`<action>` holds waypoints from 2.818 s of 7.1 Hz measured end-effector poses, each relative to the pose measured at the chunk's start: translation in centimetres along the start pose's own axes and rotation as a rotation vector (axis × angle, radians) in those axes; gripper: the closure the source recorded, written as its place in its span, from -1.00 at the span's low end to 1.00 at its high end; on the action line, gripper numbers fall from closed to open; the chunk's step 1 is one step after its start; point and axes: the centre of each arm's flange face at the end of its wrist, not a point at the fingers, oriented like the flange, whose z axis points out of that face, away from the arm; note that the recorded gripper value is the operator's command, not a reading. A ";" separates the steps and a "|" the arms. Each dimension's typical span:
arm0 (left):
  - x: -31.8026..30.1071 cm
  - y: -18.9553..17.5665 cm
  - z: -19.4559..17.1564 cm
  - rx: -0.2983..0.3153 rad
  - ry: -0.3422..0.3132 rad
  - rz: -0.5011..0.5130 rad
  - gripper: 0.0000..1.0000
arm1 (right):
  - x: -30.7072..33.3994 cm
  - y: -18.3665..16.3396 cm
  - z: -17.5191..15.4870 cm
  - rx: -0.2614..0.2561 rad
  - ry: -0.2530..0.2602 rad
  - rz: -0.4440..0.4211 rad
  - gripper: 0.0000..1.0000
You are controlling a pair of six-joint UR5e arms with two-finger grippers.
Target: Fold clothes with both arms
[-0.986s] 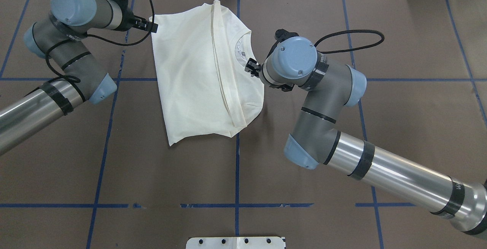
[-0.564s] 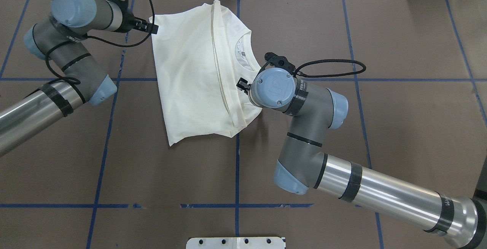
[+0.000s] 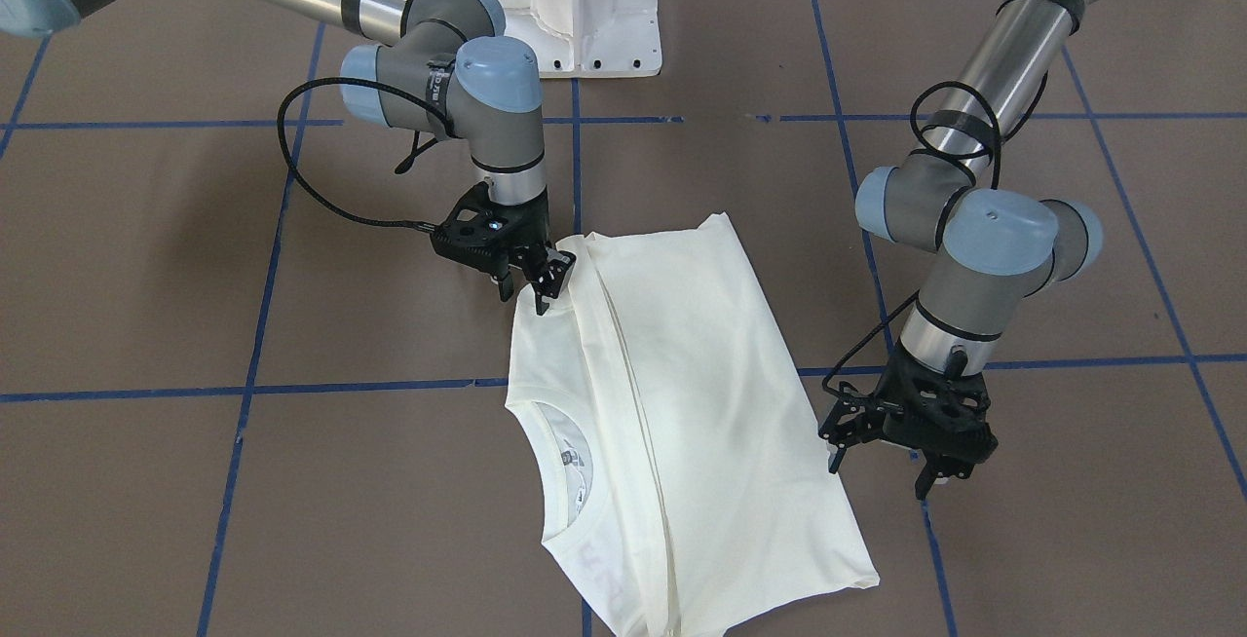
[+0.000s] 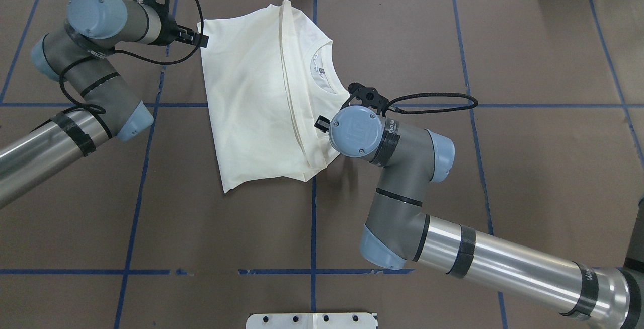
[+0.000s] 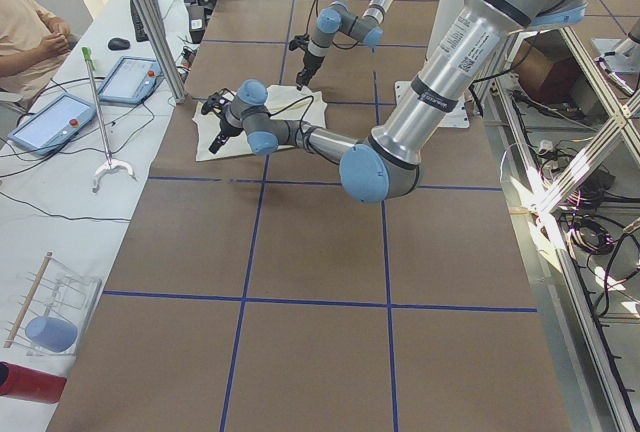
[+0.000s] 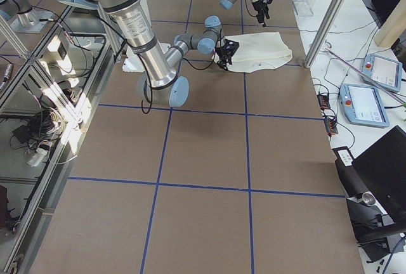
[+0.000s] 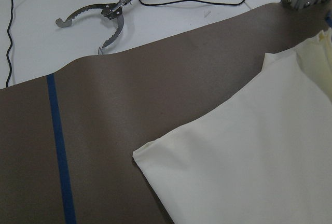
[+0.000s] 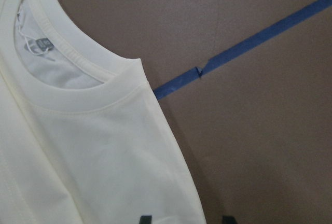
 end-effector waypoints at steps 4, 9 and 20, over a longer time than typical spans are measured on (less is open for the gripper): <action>-0.1 0.2 0.1 -0.003 -0.002 0.002 -1.00 | 0.2 0.4 0.1 0.000 0.002 -0.004 1.00; 0.3 0.0 -0.2 0.004 0.005 0.001 -1.00 | 7.8 6.3 -5.6 0.010 -0.029 -0.064 1.00; 0.7 0.8 -1.9 0.011 0.038 0.009 -1.00 | 19.2 14.3 -11.4 0.099 -0.066 -0.657 -1.00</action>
